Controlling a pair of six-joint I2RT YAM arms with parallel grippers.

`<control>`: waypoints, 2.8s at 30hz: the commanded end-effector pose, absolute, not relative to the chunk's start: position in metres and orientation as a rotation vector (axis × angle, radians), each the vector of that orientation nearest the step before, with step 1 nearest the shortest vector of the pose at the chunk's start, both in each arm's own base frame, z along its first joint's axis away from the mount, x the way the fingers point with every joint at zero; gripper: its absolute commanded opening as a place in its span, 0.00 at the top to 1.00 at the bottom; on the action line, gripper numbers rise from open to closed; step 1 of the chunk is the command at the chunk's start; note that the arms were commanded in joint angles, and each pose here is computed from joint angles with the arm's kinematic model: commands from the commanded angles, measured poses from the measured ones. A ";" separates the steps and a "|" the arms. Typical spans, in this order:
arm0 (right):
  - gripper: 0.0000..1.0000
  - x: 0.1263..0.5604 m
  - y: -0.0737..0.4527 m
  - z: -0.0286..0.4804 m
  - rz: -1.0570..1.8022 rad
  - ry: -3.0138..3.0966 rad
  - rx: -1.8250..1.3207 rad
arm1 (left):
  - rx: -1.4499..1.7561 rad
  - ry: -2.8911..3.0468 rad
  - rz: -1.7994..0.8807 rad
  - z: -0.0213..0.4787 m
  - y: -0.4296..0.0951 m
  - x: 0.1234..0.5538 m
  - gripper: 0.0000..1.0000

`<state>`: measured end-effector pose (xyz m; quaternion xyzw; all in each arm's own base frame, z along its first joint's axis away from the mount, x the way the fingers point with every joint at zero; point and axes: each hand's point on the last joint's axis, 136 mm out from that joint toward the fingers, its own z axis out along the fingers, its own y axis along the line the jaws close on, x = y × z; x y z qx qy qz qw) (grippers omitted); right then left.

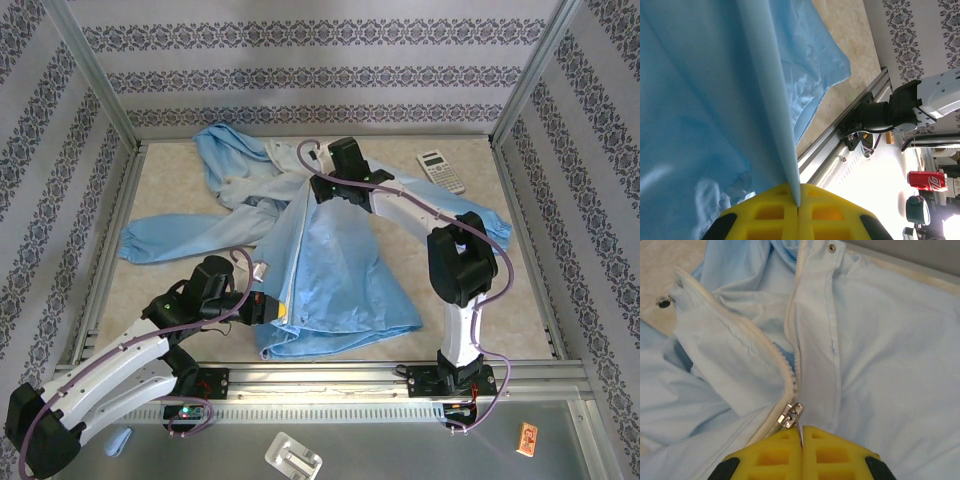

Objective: Zip up the jacket

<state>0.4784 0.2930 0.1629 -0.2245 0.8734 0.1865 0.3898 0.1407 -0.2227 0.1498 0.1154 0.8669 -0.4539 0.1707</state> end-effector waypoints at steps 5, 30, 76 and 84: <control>1.00 0.558 0.233 0.219 0.303 2.051 -0.372 | 0.458 2.570 -1.378 0.145 -0.229 0.109 1.00; 1.00 0.648 0.172 0.237 0.314 2.021 -0.264 | 0.274 2.703 -1.231 0.130 -0.211 0.106 1.00; 1.00 0.691 0.104 0.301 0.268 1.830 -0.054 | 0.554 2.898 -0.933 0.143 -0.209 0.085 1.00; 1.00 0.697 0.101 0.247 0.251 1.918 -0.025 | 0.335 2.956 -0.886 0.114 -0.190 0.079 1.00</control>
